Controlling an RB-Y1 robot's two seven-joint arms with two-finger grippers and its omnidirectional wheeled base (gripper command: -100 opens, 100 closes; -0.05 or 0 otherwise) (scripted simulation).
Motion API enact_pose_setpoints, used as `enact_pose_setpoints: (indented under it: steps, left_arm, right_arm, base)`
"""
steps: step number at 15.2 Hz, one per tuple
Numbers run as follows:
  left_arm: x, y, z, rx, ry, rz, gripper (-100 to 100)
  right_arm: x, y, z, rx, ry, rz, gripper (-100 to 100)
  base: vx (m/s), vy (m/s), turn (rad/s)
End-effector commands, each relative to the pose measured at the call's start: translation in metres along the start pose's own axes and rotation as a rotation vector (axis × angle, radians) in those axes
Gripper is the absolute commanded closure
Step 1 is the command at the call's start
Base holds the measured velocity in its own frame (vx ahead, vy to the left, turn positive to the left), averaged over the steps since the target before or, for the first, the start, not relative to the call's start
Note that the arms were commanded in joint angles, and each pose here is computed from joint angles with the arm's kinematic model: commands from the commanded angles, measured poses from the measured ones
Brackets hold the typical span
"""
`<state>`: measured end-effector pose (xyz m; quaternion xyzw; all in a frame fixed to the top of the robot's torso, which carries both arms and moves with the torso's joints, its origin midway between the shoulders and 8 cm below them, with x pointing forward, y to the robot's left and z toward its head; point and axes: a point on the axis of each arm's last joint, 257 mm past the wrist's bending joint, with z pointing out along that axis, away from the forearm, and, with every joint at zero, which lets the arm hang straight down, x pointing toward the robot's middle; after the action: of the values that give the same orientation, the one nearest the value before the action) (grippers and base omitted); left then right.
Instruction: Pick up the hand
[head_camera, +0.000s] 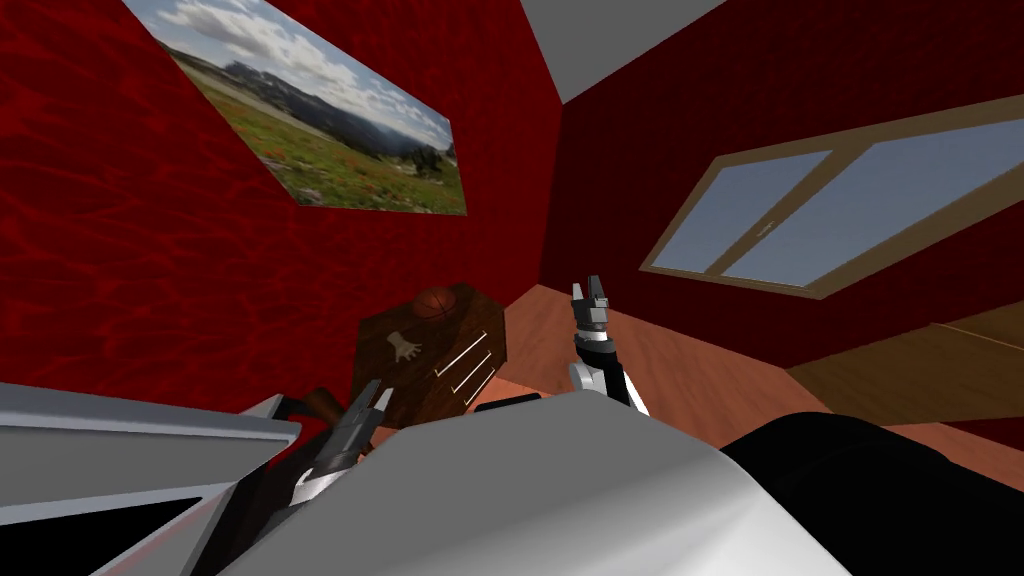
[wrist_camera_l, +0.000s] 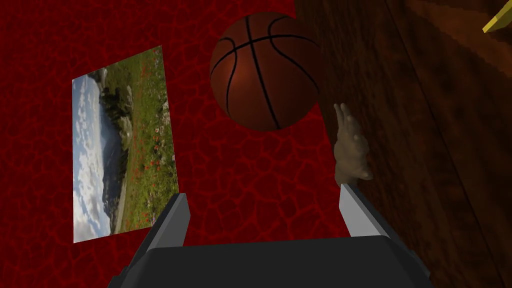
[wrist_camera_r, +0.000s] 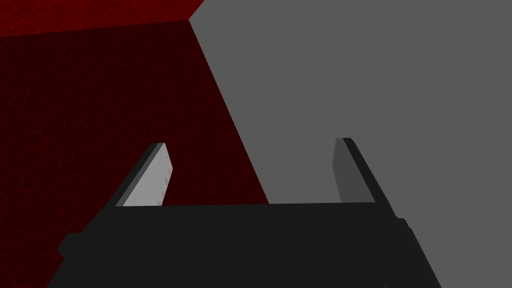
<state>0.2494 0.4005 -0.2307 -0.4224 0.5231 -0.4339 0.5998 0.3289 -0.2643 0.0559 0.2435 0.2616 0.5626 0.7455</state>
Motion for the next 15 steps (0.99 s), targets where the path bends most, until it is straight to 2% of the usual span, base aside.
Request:
enact_pose_setpoints:
  steps: [1,2,3,4,5,6,7,8,9,10,12,13,15]
  left_arm:
    - [-0.008,0.019,-0.023,-0.065,-0.002,0.011,-100]
    - [-0.008,0.019,-0.023,-0.065,-0.002,0.011,-100]
    - [-0.022,0.042,-0.047,-0.141,-0.005,0.027,-100]
    - [-0.022,0.043,-0.049,-0.144,-0.005,0.027,-100]
    - [-0.036,0.060,-0.073,-0.211,-0.007,0.043,-100]
    - [-0.037,0.064,-0.077,-0.224,-0.010,0.042,-100]
    - [-0.050,0.073,-0.095,-0.270,-0.009,0.057,-100]
    - [-0.053,0.083,-0.107,-0.303,-0.016,0.056,-100]
    - [-0.053,0.083,-0.107,-0.304,-0.016,0.057,-100]
    - [-0.069,0.098,-0.135,-0.375,-0.024,0.070,-100]
    - [-0.069,0.099,-0.139,-0.383,-0.024,0.070,-100]
    - [-0.086,0.111,-0.168,-0.452,-0.033,0.083,-100]
    - [-0.086,0.112,-0.172,-0.461,-0.034,0.083,-100]
  right_arm:
    - [0.000,0.000,0.000,0.000,0.000,0.000,0]
    - [0.000,0.000,0.000,0.000,0.000,0.000,0]
    - [0.000,0.000,0.000,0.000,0.000,0.000,0]
    - [0.000,0.000,0.000,0.000,0.000,0.000,0]
    - [0.000,0.000,0.000,0.000,0.000,0.000,0]
    - [0.000,0.000,0.000,0.000,0.000,0.000,0]
    - [0.000,0.000,0.000,0.000,0.000,0.000,0]
    - [0.000,0.000,0.000,0.000,0.000,0.000,0]
    - [0.000,0.000,0.000,0.000,0.000,0.000,0]
    - [0.000,0.000,0.000,0.000,0.000,0.000,0]
    - [0.000,0.000,0.000,0.000,0.000,0.000,0]
    - [0.000,0.000,0.000,0.000,0.000,0.000,0]
    - [0.000,0.000,0.000,0.000,0.000,0.000,0]
  base:
    - [0.019,-0.033,-0.173]
    - [0.015,-0.020,-0.073]
    - [0.018,-0.030,-0.156]
    - [0.020,-0.032,-0.173]
    - [0.031,-0.040,-0.227]
    - [0.036,-0.037,-0.192]
    - [0.045,-0.036,-0.240]
    - [0.051,-0.027,-0.195]
    - [0.036,-0.014,-0.055]
    - [0.034,-0.026,-0.162]
    - [0.033,-0.019,-0.131]
    - [0.039,-0.020,-0.212]
    - [0.044,-0.015,-0.118]
